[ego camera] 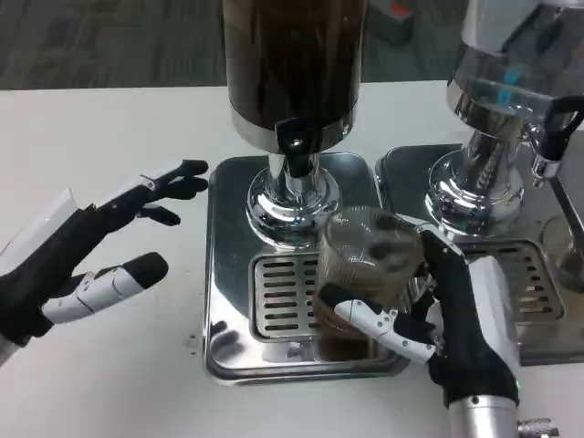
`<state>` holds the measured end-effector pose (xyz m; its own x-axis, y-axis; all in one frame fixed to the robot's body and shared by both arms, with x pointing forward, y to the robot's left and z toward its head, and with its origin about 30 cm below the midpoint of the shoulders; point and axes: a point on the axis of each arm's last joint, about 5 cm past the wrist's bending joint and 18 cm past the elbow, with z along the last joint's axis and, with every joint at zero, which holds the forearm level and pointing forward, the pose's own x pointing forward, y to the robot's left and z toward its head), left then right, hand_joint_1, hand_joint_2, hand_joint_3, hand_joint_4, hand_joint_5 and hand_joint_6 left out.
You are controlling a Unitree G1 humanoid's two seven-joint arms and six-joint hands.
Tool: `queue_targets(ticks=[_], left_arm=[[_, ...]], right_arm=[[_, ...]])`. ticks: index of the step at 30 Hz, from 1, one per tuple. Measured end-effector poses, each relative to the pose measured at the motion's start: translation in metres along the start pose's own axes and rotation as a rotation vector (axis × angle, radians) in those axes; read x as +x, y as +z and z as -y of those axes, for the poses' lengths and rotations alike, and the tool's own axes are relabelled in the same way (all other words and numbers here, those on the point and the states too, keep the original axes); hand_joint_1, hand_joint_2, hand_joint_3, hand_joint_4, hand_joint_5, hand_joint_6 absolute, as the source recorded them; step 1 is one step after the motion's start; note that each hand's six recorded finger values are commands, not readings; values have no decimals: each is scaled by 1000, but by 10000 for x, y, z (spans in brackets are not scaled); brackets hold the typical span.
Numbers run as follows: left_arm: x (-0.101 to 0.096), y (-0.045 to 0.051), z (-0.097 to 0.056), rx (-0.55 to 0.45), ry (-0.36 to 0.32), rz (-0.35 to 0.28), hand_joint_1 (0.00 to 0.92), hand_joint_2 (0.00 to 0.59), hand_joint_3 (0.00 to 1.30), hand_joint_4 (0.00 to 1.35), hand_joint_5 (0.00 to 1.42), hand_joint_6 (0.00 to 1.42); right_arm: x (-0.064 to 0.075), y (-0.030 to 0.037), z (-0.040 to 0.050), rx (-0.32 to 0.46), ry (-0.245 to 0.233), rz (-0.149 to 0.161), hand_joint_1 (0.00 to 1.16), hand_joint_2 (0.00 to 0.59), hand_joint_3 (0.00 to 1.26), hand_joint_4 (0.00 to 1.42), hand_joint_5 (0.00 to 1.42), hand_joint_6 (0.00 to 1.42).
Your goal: Grasp the cup under the faucet to collect the drink, then remove the cup.
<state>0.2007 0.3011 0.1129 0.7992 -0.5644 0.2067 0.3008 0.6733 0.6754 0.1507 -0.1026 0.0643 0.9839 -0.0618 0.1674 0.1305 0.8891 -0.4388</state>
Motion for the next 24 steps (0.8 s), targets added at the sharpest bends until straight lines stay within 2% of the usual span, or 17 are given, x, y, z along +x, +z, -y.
queue_targets(ticks=[9,15,20,24], left_arm=[[-25,11,63,24,-7,16,0,110,128,76,104,294],[-114,33,136,57,6,9,0,102,90,0,17,240],[-180,58,186,98,5,-2,0,96,78,0,0,213],[-233,91,204,143,6,-1,0,95,62,0,0,205]], right_arm=[[-122,47,178,-39,-60,23,728,247,425,610,821,1191],[-172,112,296,-51,-83,38,724,243,430,610,823,1191],[-185,152,349,-55,-93,50,723,240,432,610,823,1191],[-210,160,381,-58,-92,47,719,242,436,610,824,1191]])
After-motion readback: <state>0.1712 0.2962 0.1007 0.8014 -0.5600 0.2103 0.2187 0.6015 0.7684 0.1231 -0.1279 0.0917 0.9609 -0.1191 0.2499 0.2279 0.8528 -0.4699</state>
